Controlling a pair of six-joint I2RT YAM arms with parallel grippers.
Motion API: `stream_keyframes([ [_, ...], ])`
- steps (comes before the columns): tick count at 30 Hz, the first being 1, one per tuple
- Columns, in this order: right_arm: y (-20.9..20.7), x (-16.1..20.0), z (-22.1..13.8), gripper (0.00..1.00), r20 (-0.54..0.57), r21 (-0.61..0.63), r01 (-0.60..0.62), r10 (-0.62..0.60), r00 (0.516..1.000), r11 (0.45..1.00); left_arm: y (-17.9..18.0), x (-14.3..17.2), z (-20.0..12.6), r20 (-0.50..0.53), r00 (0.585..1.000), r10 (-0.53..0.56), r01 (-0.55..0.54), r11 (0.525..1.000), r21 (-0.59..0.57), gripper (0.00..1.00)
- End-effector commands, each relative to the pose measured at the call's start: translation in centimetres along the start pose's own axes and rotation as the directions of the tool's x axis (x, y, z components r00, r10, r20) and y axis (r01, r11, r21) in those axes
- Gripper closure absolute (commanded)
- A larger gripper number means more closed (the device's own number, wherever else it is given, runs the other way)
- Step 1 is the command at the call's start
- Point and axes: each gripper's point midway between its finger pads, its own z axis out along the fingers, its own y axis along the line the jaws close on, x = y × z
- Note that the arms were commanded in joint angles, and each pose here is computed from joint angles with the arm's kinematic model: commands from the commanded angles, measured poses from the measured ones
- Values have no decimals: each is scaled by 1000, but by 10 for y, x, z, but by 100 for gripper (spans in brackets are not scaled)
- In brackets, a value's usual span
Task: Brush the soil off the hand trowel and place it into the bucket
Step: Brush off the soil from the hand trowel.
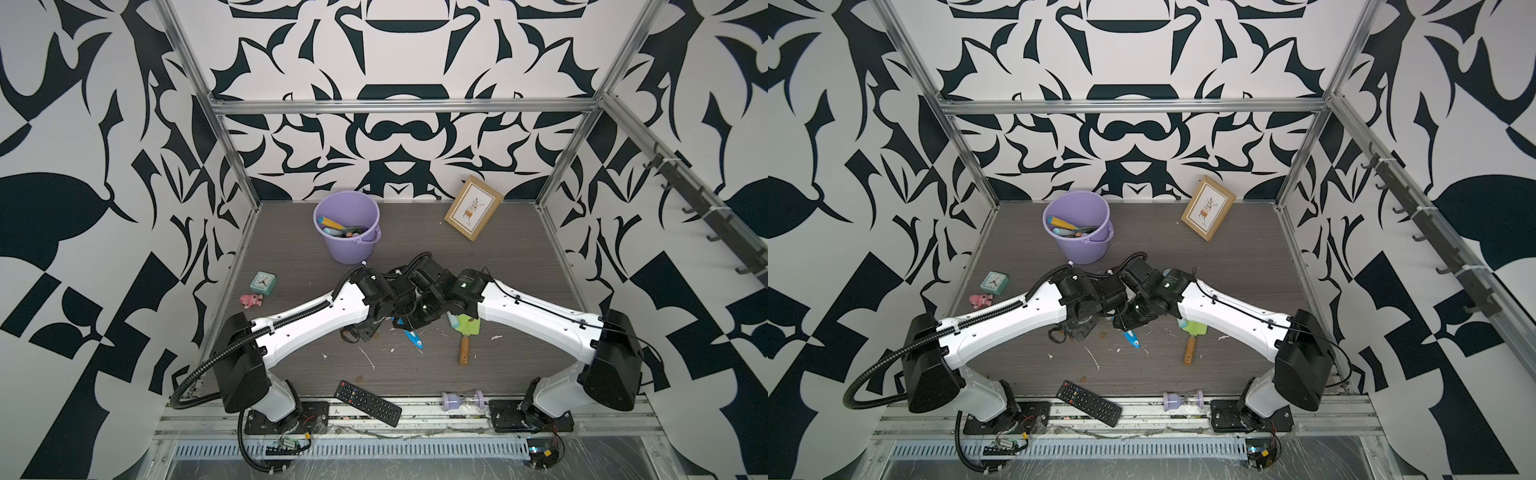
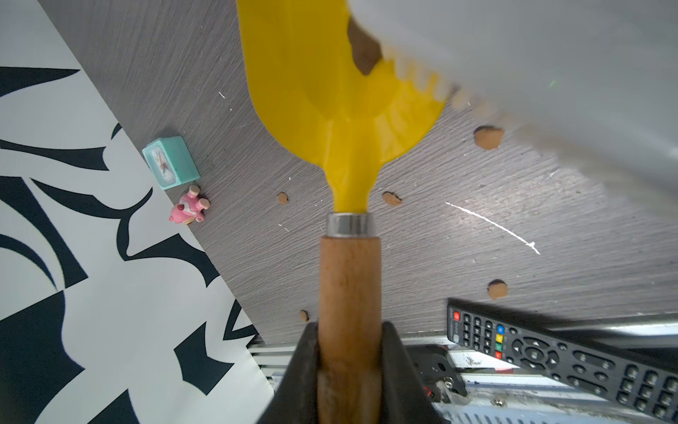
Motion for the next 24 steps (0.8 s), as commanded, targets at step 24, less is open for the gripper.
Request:
stream_keyframes([
  [24, -54, -7, 19, 100, -24, 195, -101, 107, 994, 976, 12, 7, -17, 61, 996, 65, -51, 977, -209, 100],
])
